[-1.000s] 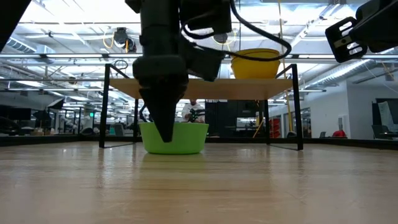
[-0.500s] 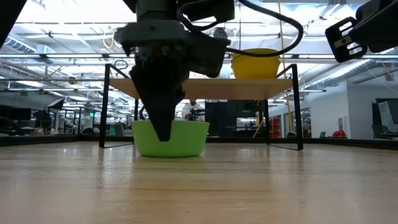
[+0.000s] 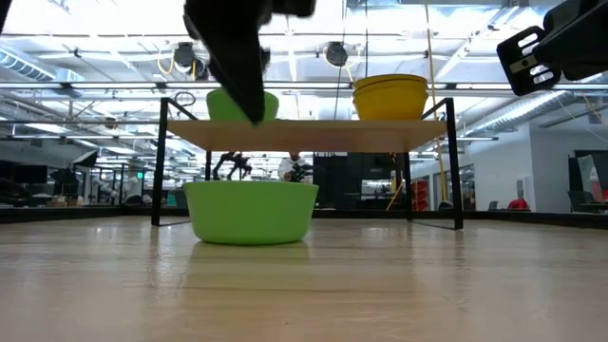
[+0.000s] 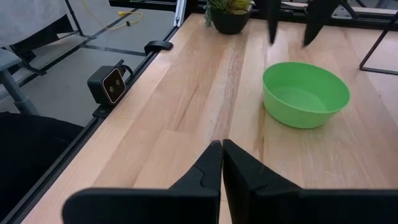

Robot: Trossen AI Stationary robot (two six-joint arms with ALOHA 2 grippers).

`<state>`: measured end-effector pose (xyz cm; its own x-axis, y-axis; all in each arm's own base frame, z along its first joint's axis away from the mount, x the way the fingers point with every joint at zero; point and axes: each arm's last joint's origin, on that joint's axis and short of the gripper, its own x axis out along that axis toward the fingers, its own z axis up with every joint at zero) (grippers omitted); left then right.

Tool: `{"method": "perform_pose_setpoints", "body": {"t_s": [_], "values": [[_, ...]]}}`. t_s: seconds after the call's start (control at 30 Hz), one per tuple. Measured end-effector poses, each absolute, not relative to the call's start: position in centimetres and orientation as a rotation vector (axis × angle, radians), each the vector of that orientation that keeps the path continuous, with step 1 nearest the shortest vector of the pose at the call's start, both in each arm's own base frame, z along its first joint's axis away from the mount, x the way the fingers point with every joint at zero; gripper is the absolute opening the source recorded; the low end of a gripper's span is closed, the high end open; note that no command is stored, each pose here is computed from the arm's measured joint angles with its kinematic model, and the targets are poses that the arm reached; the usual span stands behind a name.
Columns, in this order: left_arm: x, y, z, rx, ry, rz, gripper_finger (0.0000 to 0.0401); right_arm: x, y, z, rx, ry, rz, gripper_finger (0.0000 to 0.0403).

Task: Pick & Place Mini bowls
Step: Stack the green bowl on top of the green bowl on the shelf

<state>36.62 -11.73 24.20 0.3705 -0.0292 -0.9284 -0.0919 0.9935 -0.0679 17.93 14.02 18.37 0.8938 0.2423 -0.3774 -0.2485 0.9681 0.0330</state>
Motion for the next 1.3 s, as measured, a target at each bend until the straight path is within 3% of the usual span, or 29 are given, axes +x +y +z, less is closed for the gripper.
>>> {"method": "perform_pose_setpoints", "body": {"t_s": [0.13,0.3,0.6,1.0,1.3], "values": [[34.9,-11.3,25.2,-0.126,1.135,0.104,0.0191,17.9,14.0,18.3,-0.017,0.391,0.255,0.0002],[32.2,-9.4,23.1,-0.224,1.111,0.237,0.0191,17.9,14.0,18.3,-0.015,0.395,0.254,0.0002],[29.8,-6.4,19.5,-0.62,1.131,0.56,0.0191,18.0,14.0,18.4,-0.029,0.38,0.255,0.0002],[30.7,-6.9,19.5,-0.693,1.043,0.511,0.0191,18.0,14.0,18.4,-0.031,0.381,0.255,0.0002],[31.1,-7.3,17.8,-0.709,1.095,0.557,0.0191,18.0,14.0,18.4,-0.03,0.38,0.254,0.0002]]}}
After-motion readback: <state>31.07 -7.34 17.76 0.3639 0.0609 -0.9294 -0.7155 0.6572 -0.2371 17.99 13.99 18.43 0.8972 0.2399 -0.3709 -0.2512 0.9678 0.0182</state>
